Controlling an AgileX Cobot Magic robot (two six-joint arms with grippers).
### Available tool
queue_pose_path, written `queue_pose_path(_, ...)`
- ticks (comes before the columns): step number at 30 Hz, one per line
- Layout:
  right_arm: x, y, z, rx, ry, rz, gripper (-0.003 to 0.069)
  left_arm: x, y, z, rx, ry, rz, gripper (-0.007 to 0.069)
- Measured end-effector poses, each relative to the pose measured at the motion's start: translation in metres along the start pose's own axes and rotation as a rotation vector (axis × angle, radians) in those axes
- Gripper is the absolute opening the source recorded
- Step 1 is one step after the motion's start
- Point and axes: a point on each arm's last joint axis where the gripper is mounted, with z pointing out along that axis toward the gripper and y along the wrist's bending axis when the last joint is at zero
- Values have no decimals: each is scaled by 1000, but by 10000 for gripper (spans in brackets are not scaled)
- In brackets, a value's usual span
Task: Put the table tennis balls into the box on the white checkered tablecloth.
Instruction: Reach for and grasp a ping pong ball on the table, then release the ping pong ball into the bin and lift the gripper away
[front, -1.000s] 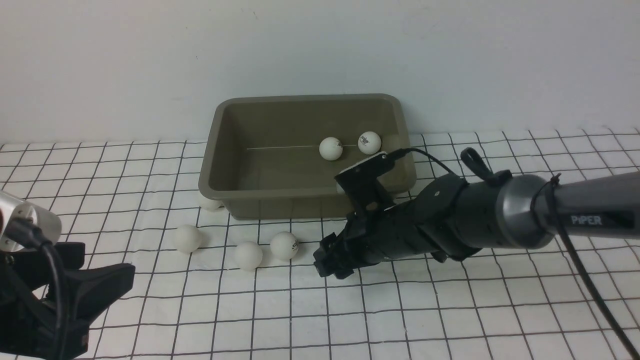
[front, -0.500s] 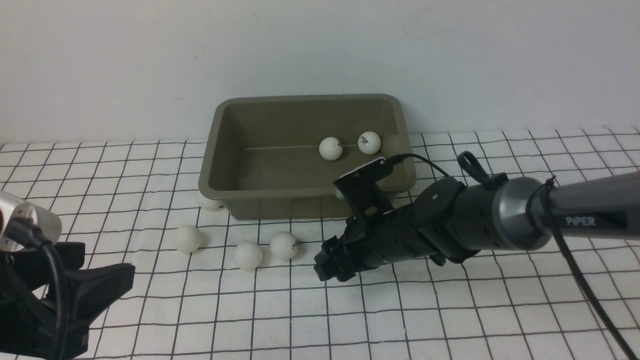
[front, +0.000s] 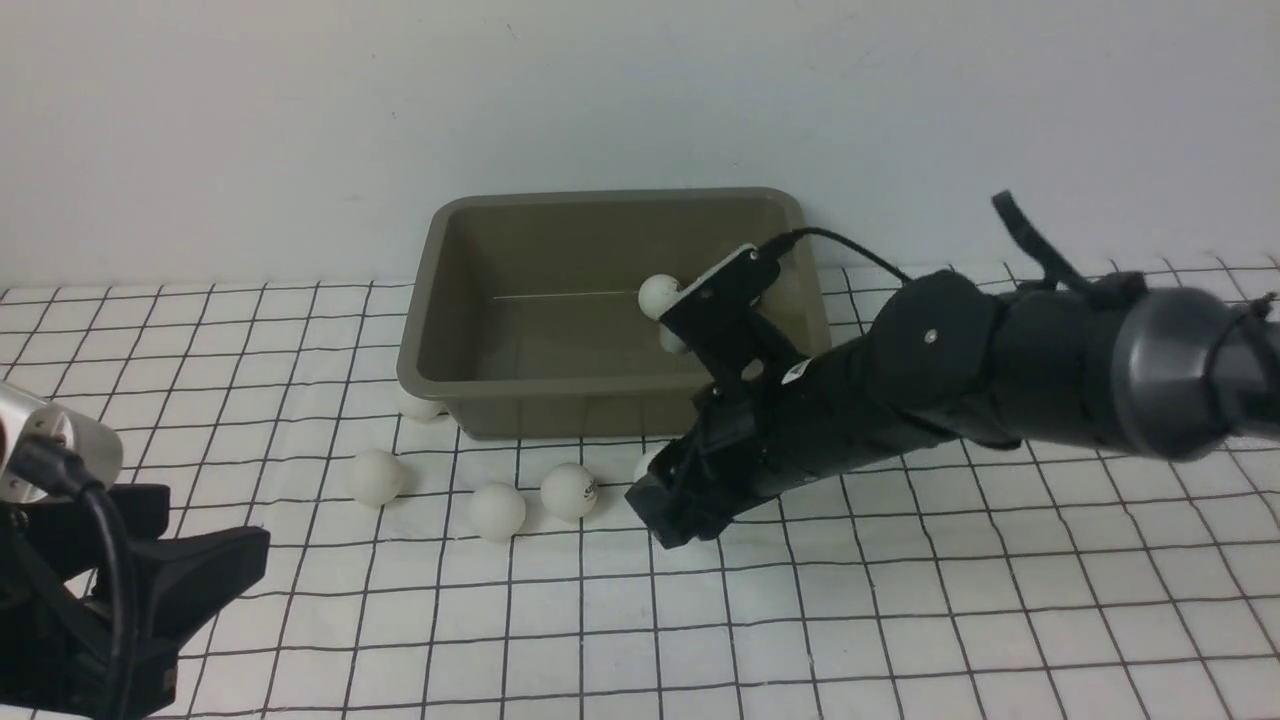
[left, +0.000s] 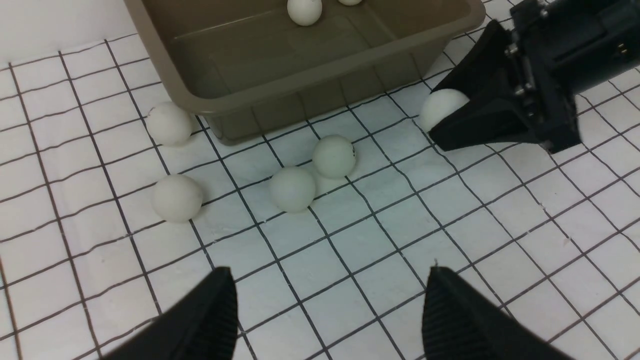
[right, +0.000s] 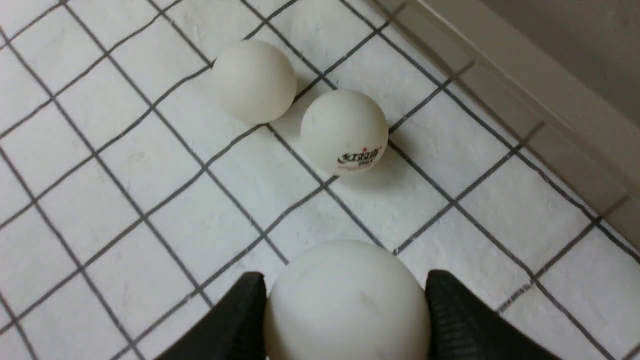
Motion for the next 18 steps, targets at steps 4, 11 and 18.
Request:
queue_pose_path(4,-4,4,-24,8,45,-53,365,0,0,0,0,0,0,450)
queue_pose_path(11,-23,0,-47,91,-21,-127,365,0,0,0,3,-4,-5,450)
queue_pose_path(18,-66,-17,-52,206,-214,-146,365,-1,-1,0,7,-8,-10,450)
